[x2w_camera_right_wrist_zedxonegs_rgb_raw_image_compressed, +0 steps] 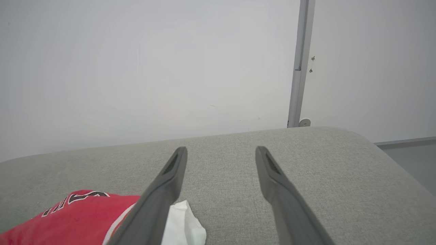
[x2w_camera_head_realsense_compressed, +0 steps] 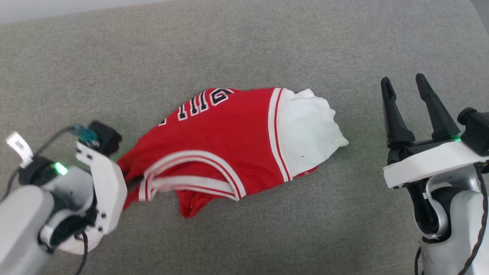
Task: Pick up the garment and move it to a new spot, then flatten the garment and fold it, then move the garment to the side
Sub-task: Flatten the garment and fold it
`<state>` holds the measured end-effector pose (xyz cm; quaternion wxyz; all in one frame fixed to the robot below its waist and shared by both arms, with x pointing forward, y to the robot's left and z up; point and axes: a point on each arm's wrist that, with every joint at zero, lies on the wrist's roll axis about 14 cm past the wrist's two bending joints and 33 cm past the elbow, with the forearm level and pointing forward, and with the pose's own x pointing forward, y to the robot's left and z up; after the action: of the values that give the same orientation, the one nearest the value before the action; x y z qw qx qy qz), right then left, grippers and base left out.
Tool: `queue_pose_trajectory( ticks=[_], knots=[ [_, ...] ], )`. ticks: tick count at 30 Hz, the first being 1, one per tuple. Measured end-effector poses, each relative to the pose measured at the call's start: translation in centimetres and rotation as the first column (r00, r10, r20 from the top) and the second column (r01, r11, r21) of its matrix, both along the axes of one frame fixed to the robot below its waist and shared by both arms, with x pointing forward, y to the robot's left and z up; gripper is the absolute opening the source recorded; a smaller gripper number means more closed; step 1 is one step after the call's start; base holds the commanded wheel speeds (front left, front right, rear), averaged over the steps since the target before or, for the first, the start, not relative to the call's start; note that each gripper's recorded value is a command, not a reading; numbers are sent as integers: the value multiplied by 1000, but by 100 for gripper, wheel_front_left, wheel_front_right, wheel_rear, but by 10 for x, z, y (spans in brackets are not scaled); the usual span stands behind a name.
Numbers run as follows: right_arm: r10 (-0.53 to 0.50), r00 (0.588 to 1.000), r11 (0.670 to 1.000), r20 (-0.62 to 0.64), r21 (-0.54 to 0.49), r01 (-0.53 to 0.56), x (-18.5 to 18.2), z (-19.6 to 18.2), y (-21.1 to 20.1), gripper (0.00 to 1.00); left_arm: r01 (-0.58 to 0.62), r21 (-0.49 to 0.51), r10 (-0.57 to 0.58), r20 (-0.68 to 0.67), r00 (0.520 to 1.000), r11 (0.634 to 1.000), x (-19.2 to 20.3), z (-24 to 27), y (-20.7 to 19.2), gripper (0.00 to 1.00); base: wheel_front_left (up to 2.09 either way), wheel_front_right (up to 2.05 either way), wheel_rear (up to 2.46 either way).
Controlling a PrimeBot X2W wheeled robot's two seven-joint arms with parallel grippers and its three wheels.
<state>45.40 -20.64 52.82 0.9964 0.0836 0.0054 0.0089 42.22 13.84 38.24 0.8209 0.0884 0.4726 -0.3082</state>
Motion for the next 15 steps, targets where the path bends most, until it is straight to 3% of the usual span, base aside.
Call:
queue_pose_trajectory(
  ticks=[9, 15],
  knots=[
    [17, 1000, 1000, 1, 4, -17, 0, 2, 5, 100, -23, -35, 28, 154, 988, 999, 57, 66, -6, 0, 0, 0, 0],
    [15, 1000, 1000, 3, 9, -15, 2, 0, 4, 100, -55, -14, 56, 176, 983, 998, 92, 71, -3, 0, 0, 0, 0]
  ],
)
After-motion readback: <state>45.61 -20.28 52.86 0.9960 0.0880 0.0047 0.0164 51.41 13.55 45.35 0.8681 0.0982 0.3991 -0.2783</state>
